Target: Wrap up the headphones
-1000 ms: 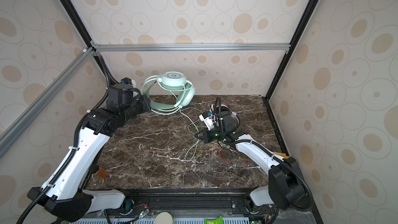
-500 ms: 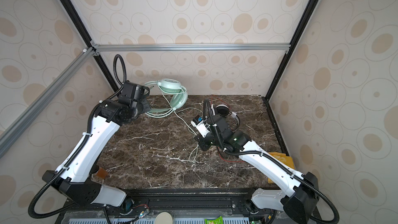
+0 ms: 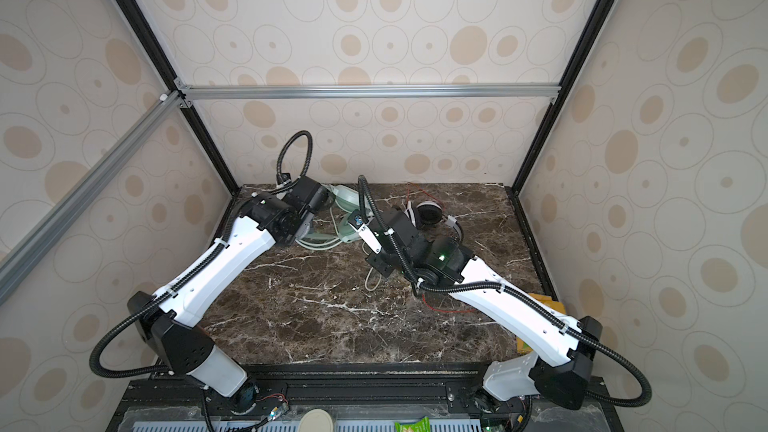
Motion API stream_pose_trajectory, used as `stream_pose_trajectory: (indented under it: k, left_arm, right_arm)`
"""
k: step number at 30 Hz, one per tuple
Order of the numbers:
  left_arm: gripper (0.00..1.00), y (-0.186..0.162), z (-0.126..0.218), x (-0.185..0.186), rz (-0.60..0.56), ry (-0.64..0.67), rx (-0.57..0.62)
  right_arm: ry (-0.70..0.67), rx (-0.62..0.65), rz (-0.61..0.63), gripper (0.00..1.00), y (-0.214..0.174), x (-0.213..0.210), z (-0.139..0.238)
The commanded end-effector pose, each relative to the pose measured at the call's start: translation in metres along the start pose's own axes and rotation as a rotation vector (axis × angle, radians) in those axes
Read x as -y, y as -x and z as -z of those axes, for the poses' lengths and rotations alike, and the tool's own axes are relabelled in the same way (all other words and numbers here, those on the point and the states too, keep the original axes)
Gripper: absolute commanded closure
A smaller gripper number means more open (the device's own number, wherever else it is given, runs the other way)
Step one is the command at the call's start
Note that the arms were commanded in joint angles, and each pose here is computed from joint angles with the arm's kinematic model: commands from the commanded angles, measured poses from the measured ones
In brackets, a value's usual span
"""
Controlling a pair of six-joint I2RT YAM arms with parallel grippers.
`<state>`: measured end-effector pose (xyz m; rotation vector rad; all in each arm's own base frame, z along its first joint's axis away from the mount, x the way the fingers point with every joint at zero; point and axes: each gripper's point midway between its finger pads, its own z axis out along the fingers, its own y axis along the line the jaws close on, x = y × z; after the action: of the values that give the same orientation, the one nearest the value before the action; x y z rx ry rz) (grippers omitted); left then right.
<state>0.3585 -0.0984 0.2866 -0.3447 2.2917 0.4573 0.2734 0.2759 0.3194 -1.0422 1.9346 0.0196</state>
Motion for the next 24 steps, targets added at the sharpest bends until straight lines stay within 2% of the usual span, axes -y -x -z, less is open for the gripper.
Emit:
stream_pose_trajectory:
  k: [1,3,6,16,24]
  left_arm:
    - [1.00,0.022,0.012,-0.028,-0.019,0.189,0.113]
    - [1.00,0.020,0.011,-0.019,-0.099,0.205,0.112]
    - [1.00,0.016,0.012,-0.011,-0.142,0.205,0.120]
    - [1.00,0.026,0.020,-0.019,-0.202,0.242,0.165]
    - [1.00,0.023,0.019,-0.026,-0.244,0.271,0.174]
  right_arm:
    - [-0.136,0.026,0.080,1.00,0.017,0.029,0.019]
    - [-0.152,0.038,0.093,1.00,0.024,0.032,0.021]
    - [-0.173,0.023,0.124,1.00,0.028,0.034,0.019]
    - [-0.309,-0.029,0.171,0.93,0.020,0.054,0.022]
    - [-0.459,0.043,0.107,0.84,0.027,0.081,0.042]
